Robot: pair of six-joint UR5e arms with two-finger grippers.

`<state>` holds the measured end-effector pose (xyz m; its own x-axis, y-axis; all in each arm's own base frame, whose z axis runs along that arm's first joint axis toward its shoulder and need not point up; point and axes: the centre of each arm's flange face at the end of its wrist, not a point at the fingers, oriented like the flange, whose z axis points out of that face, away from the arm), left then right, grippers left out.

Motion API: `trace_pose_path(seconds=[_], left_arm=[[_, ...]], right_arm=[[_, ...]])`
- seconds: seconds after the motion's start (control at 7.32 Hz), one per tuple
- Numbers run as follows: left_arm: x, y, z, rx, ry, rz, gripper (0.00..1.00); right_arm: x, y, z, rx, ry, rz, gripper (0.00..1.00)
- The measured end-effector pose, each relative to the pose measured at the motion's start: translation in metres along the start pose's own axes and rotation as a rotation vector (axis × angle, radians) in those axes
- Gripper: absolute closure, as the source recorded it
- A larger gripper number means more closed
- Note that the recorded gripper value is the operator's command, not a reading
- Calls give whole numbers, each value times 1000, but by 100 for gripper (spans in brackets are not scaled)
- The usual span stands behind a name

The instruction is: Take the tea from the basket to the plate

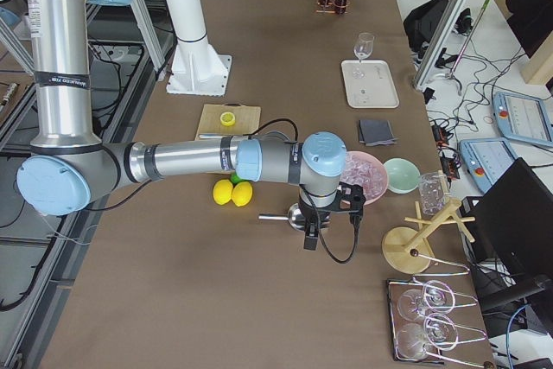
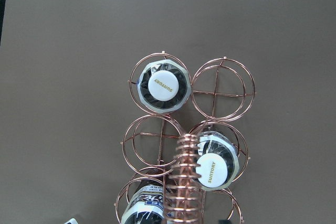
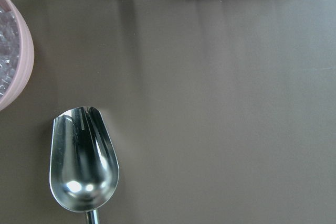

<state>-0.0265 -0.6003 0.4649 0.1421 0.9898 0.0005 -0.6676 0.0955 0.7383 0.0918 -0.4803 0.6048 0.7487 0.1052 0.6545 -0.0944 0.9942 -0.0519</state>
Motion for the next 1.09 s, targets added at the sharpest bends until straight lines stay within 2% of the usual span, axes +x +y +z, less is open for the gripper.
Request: trace_pose_path(seconds=[0.55,1.09], left_arm=[[-4,2,-11,-24,-24,-2,100],[-18,-25,-31,-28,-21,-3,100]], right_arm=[[1,0,0,-1,0,2,0],[1,1,-2,4,-4,-3,0]])
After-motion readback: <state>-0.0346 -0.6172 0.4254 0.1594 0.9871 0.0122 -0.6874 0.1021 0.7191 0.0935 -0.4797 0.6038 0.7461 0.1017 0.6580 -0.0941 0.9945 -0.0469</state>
